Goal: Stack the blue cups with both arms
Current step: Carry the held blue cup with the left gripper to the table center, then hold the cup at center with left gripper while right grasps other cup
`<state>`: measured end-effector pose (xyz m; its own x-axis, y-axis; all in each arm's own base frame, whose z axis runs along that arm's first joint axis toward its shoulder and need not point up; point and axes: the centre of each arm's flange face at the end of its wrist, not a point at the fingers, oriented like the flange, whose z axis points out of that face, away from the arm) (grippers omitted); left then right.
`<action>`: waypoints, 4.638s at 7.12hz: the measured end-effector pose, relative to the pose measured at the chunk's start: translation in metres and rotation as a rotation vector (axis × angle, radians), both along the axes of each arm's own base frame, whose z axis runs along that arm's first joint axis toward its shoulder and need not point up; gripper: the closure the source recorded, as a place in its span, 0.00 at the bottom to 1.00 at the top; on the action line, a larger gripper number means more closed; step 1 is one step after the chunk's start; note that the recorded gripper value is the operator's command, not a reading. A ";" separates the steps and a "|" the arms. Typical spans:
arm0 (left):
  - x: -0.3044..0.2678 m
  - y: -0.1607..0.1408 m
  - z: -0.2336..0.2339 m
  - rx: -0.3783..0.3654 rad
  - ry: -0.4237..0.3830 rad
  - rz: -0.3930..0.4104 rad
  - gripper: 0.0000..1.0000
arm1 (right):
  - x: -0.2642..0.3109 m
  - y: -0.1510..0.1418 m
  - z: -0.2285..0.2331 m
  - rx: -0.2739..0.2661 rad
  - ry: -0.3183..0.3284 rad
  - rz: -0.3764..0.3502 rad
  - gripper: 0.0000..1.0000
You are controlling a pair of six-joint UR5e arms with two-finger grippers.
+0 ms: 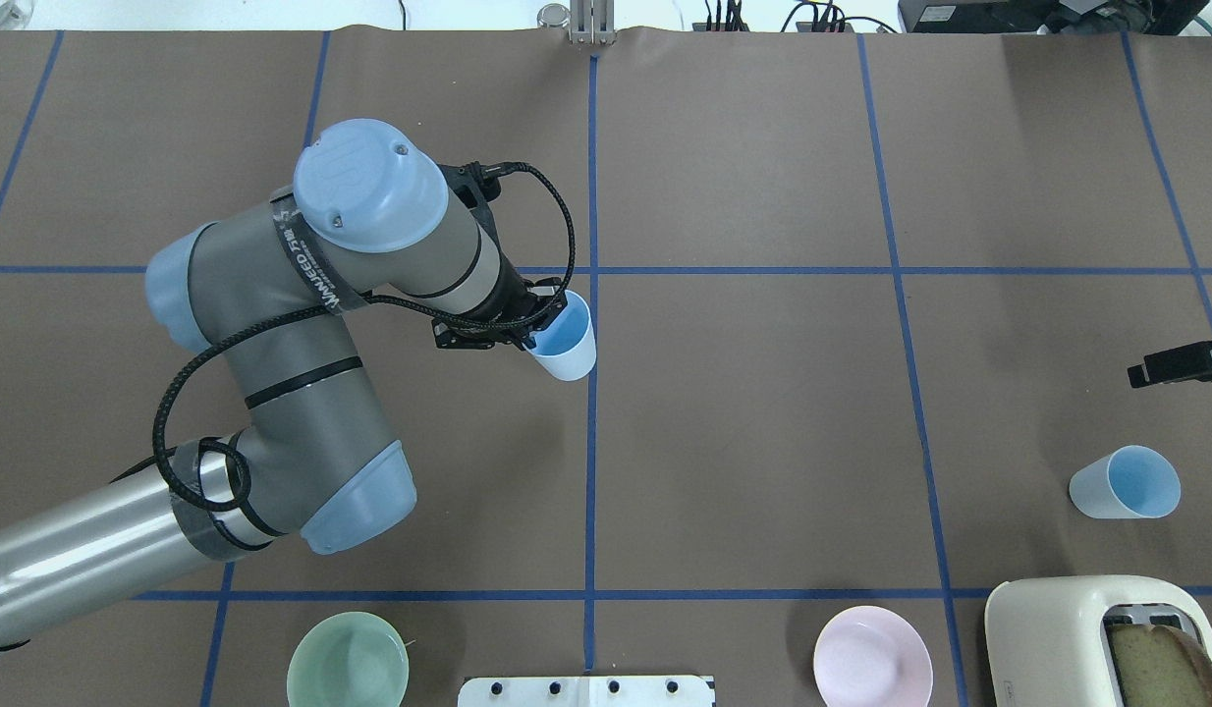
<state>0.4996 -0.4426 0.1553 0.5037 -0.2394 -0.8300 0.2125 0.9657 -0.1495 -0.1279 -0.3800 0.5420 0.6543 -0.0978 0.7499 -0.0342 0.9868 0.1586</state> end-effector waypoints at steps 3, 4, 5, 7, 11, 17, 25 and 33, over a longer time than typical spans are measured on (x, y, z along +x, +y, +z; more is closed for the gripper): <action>0.016 0.007 -0.006 0.008 -0.010 -0.013 1.00 | -0.011 0.021 0.016 0.022 0.021 -0.036 0.01; 0.018 0.006 -0.008 0.006 -0.010 -0.016 1.00 | -0.017 0.026 0.018 0.023 0.022 -0.058 0.02; 0.020 0.005 -0.009 0.005 -0.011 -0.018 1.00 | -0.024 0.031 0.020 0.023 0.023 -0.079 0.02; 0.020 0.005 -0.009 0.004 -0.012 -0.019 1.00 | -0.033 0.038 0.022 0.023 0.025 -0.109 0.02; 0.022 0.003 -0.006 0.001 -0.018 -0.019 1.00 | -0.023 0.060 0.038 0.039 0.027 -0.121 0.02; 0.023 0.003 -0.006 0.000 -0.019 -0.018 1.00 | -0.028 0.058 0.052 0.044 0.062 -0.119 0.21; 0.025 0.001 -0.001 0.004 -0.031 -0.027 1.00 | -0.040 0.063 0.054 0.064 0.056 -0.144 1.00; 0.067 0.036 0.008 0.052 -0.086 -0.062 1.00 | -0.049 -0.037 -0.028 0.047 0.004 -0.044 1.00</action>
